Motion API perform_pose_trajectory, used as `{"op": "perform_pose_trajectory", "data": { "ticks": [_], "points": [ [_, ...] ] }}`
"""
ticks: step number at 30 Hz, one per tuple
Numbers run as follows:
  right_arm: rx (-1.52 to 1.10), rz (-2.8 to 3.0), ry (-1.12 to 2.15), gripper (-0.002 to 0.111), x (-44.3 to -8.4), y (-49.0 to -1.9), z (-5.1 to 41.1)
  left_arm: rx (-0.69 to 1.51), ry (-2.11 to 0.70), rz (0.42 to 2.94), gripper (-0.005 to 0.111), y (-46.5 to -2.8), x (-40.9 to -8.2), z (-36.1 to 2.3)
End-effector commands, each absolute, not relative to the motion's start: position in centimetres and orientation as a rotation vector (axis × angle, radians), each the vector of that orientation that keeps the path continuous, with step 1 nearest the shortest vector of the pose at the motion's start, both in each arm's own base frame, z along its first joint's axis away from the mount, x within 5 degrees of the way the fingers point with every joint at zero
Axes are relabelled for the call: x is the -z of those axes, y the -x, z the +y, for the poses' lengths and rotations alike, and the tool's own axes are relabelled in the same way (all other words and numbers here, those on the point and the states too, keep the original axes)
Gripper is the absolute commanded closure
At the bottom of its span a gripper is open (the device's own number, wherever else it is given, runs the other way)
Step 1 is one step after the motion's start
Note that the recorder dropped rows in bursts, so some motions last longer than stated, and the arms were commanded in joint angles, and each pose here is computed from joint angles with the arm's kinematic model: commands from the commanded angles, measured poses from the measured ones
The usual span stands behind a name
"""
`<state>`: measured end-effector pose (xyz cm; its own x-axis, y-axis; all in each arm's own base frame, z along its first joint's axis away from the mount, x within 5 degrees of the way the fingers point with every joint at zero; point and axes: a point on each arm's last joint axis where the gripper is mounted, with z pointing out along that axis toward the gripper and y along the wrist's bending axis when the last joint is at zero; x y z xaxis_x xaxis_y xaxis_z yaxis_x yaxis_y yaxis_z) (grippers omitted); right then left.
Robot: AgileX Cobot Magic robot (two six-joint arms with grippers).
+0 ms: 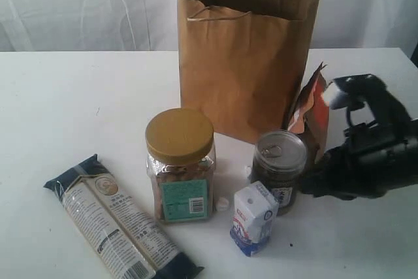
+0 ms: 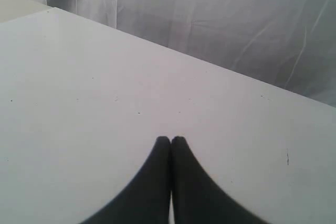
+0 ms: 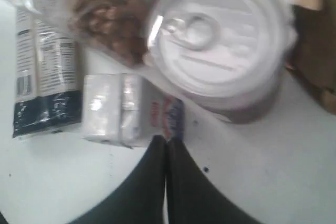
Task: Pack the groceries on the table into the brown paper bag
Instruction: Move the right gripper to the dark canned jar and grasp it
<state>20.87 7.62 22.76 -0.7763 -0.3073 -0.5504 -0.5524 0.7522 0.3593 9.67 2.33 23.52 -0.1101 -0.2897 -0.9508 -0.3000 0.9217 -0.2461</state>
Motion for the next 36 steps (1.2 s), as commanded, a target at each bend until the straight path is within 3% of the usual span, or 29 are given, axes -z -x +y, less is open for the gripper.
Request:
{"op": "perform_pose_trajectory", "data": {
  "ticks": [1, 3, 5, 8, 9, 12, 14, 21, 26, 36],
  "points": [
    [-0.654, 2.380, 0.766, 0.108, -22.8, -20.5, 10.0, -0.012, 0.435, 1.700, 0.107, -9.6, -23.5, 2.3],
    [-0.616, 2.351, 0.778, 0.107, -22.9, -20.6, 10.4, 0.000, 0.426, 1.703, 0.107, -9.6, -23.5, 2.2],
    [-0.582, 2.311, 0.841, 0.098, -22.9, -20.6, 10.8, 0.018, 0.411, 1.706, 0.107, -9.7, -23.5, 2.0],
    [-0.561, 2.272, 0.925, 0.074, -22.9, -20.5, 10.9, 0.057, 0.380, 1.714, 0.107, -9.8, -23.5, 1.6],
    [-0.552, 2.268, 0.927, 0.059, -22.9, -20.6, 10.9, 0.072, 0.368, 1.717, 0.107, -9.8, -23.5, 1.4],
    [-0.524, 2.258, 0.907, 0.030, -22.9, -20.8, 10.8, 0.105, 0.341, 1.723, 0.107, -9.8, -23.5, 1.1],
    [-0.515, 2.255, 0.901, 0.023, -22.9, -20.9, 10.7, 0.121, 0.328, 1.726, 0.107, -9.8, -23.5, 0.9],
    [-0.543, 2.283, 0.831, 0.022, -23.1, -21.0, 10.8, 0.184, 0.224, 1.741, 0.107, -9.9, -23.5, 0.0],
    [-0.358, 2.274, 0.681, 0.022, -21.7, -23.2, 9.9, 0.221, 0.167, 1.750, 0.107, -9.9, -23.5, -0.5],
    [-0.568, 2.426, 0.671, 0.024, -19.5, -22.8, 11.1, 0.213, 0.174, 1.749, 0.107, -9.9, -23.5, -0.4]
  ]
}}
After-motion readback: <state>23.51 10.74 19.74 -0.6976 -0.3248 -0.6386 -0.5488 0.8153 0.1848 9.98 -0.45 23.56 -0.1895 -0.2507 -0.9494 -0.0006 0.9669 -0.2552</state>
